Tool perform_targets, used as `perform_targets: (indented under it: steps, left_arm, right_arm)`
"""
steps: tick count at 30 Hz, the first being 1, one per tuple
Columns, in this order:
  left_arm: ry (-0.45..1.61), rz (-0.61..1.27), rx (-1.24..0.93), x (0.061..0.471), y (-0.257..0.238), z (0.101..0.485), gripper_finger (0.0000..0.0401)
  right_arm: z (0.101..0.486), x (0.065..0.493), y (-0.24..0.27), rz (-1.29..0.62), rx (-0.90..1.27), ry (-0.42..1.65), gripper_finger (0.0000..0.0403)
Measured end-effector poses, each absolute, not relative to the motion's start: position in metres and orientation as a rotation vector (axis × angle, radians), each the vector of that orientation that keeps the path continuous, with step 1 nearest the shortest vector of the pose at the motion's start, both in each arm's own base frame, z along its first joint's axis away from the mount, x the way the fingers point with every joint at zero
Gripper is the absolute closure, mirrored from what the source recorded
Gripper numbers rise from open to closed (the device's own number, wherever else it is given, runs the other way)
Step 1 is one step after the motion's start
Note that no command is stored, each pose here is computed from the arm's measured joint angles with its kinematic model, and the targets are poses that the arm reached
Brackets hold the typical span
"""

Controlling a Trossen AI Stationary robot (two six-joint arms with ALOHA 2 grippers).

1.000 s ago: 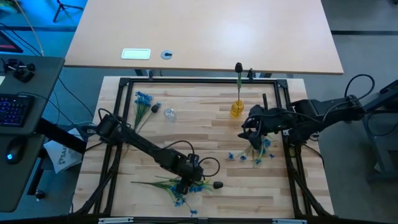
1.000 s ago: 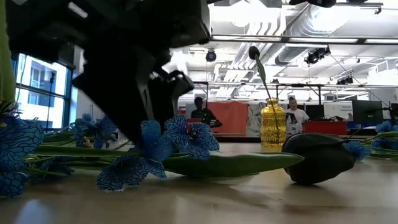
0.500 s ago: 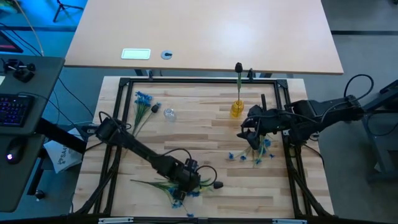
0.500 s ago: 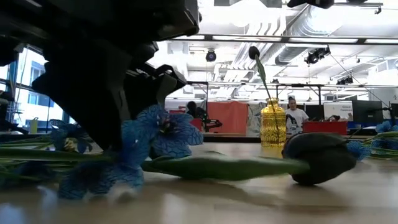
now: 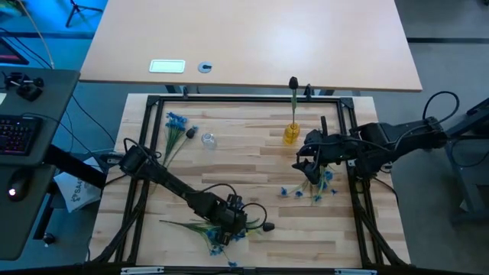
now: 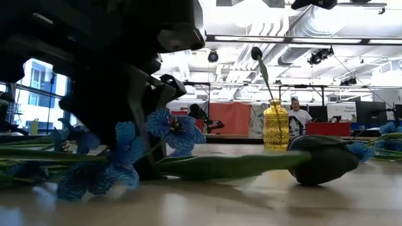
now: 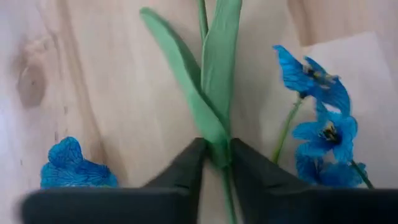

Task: Sort flowers into vase by color
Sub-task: Put the bottom black tulip flower into the yellow crystal vase

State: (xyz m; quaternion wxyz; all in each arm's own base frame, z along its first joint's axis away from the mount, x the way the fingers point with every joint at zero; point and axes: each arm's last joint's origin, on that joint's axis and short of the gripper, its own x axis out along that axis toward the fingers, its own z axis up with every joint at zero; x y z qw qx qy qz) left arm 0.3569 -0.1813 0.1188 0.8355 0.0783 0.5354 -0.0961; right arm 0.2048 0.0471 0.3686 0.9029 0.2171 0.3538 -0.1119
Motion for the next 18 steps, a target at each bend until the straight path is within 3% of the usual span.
perform_targets:
  steps: [2, 6, 10, 13, 18]
  left_arm:
    - [1.128, -0.193, 0.131, 0.358, -0.179, 0.124, 0.0386]
    - [1.111, -0.149, 0.130, 0.358, -0.169, 0.137, 0.0394]
    - [0.981, -0.142, 0.097, 0.366, -0.156, 0.177, 0.0398]
    - [0.881, -0.125, 0.077, 0.364, -0.149, 0.208, 0.0399]
    - [0.674, 0.060, 0.095, 0.349, -0.135, 0.263, 0.0400]
  right_arm:
    - [0.369, 0.205, 0.047, -0.231, 0.449, 0.730, 0.0160]
    - [0.369, 0.205, 0.047, -0.225, 0.439, 0.730, 0.0160]
    - [0.379, 0.205, 0.047, -0.192, 0.417, 0.691, 0.0160]
    - [0.398, 0.202, 0.046, -0.161, 0.400, 0.616, 0.0160]
    - [0.447, 0.190, 0.041, -0.132, 0.352, 0.438, 0.0160]
